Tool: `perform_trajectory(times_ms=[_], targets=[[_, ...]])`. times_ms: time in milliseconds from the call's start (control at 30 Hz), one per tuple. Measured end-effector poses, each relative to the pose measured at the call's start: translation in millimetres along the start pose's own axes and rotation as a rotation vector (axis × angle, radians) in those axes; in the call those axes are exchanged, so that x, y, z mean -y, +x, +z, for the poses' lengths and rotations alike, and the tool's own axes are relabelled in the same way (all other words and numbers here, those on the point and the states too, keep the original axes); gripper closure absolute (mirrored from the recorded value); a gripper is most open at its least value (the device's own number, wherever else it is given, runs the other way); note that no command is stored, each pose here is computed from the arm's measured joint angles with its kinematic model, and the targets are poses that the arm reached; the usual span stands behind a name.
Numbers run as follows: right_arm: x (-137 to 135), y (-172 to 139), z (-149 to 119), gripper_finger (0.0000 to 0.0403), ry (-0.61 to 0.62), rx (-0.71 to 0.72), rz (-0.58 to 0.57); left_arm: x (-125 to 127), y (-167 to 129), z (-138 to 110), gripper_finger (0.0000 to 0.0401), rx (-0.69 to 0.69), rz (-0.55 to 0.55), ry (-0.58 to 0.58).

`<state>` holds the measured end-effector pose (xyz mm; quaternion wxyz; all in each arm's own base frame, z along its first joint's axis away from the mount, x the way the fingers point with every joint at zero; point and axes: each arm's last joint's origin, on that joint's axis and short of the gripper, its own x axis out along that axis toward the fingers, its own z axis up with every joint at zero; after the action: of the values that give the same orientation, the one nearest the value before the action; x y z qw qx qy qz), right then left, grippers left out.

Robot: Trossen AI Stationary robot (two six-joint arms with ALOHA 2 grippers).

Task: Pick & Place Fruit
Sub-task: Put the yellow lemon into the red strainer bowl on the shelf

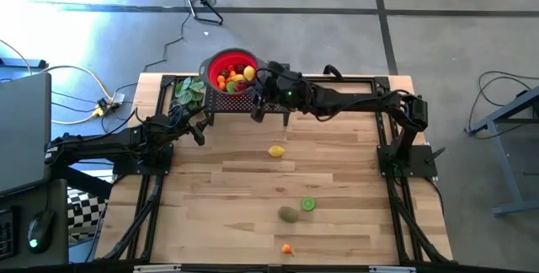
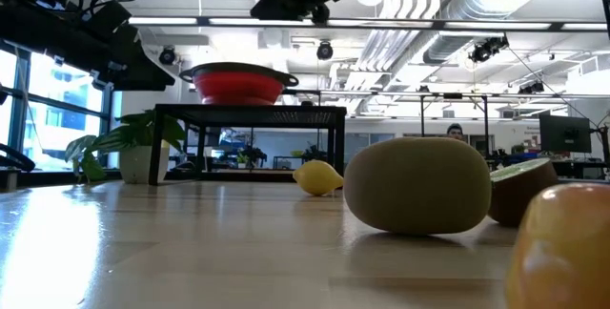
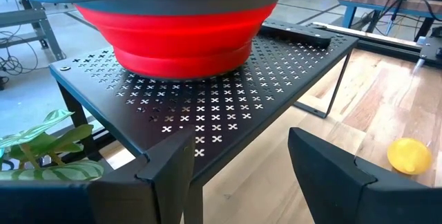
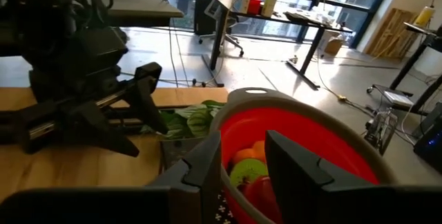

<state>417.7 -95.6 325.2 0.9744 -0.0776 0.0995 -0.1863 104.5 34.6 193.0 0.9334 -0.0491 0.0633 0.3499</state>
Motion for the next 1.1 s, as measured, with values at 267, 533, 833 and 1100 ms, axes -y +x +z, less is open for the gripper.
perform_trajectory(times_ms=[267, 533, 833, 1100], targets=[[-0.6, 0.4, -5.5, 0.0298, 0.009, -0.012, -0.001, 0.0, 0.0, 0.0, 0.0173, 0.000, 0.000, 0.000], [-6.0, 1.0, -34.5, 0.0298, 0.044, -0.009, -0.001, 0.0, 0.0, 0.0, 0.0173, 0.000, 0.000, 0.000], [-10.1, -12.7, -22.4, 0.0298, 0.021, -0.008, 0.022, 0.0, 0.0, 0.0, 0.0173, 0.000, 0.000, 0.000], [-10.7, -39.3, -34.7, 0.0298, 0.044, -0.011, 0.031, 0.0, 0.0, -0.1, 0.0173, 0.000, 0.000, 0.000]])
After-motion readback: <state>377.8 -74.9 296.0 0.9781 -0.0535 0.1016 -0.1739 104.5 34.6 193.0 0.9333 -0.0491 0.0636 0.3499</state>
